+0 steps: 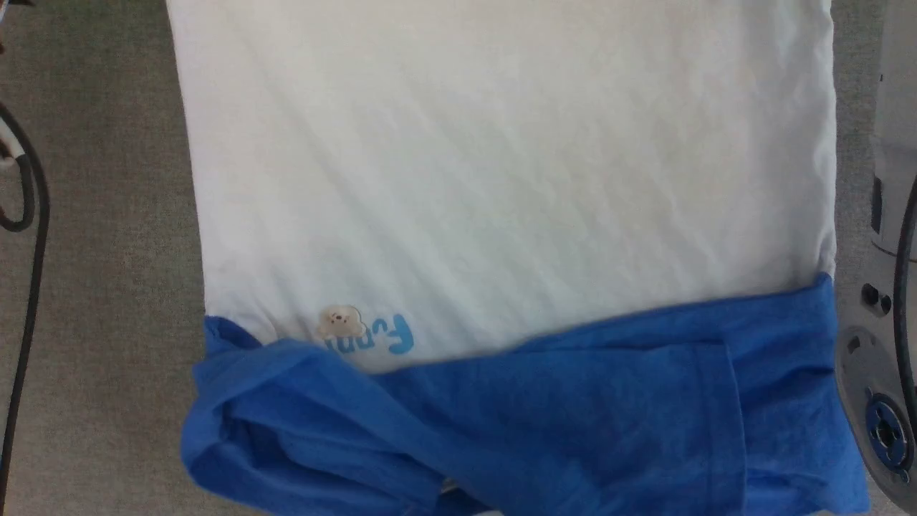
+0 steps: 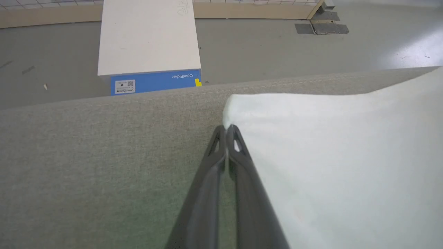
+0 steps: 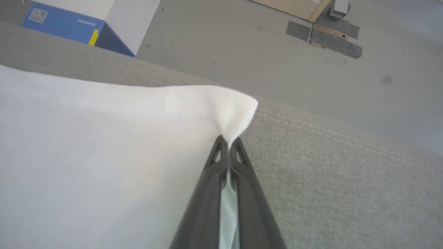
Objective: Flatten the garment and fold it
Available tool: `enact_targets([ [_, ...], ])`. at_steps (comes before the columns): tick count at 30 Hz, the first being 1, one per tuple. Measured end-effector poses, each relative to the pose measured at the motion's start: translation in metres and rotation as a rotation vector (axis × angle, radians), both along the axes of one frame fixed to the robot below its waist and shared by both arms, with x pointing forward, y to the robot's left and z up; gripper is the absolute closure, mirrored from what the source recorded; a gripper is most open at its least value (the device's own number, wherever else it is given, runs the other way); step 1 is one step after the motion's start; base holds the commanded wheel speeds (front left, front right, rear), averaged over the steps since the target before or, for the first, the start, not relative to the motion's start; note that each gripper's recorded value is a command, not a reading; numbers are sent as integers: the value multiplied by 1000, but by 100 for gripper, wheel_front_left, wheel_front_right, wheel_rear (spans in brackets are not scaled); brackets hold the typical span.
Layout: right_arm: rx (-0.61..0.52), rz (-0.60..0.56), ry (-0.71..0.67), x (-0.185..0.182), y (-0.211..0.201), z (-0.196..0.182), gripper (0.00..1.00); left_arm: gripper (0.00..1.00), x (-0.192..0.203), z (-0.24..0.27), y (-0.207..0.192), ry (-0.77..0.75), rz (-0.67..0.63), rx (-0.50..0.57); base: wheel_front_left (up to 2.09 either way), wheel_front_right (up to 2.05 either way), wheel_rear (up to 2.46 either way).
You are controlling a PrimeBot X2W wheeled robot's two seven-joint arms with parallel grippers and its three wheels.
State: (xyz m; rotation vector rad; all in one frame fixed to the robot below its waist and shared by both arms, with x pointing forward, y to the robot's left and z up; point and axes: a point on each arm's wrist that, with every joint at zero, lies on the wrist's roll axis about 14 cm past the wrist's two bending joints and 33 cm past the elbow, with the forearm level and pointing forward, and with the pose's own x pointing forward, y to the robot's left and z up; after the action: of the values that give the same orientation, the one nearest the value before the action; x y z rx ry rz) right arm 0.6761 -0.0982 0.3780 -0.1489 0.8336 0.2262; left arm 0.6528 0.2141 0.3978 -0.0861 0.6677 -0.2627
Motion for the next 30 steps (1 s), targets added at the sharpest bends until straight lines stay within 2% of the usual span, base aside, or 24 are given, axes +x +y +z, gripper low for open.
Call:
enact_targets([
  [7, 39, -41, -228, 22, -11, 52, 100, 100, 29, 76, 5, -363, 29, 61, 0, 0, 0],
  [16, 136, -45, -436, 24, -8, 117, 100, 100, 19, 146, 1, -625, 32, 43, 0, 0, 0],
  [22, 221, -21, -417, -19, 4, 114, 100, 100, -25, 142, -8, -622, 0, 14, 0, 0, 0],
  [30, 352, -60, -341, -114, -8, 99, 100, 100, -117, 138, -17, -612, 5, -120, 0, 0, 0],
])
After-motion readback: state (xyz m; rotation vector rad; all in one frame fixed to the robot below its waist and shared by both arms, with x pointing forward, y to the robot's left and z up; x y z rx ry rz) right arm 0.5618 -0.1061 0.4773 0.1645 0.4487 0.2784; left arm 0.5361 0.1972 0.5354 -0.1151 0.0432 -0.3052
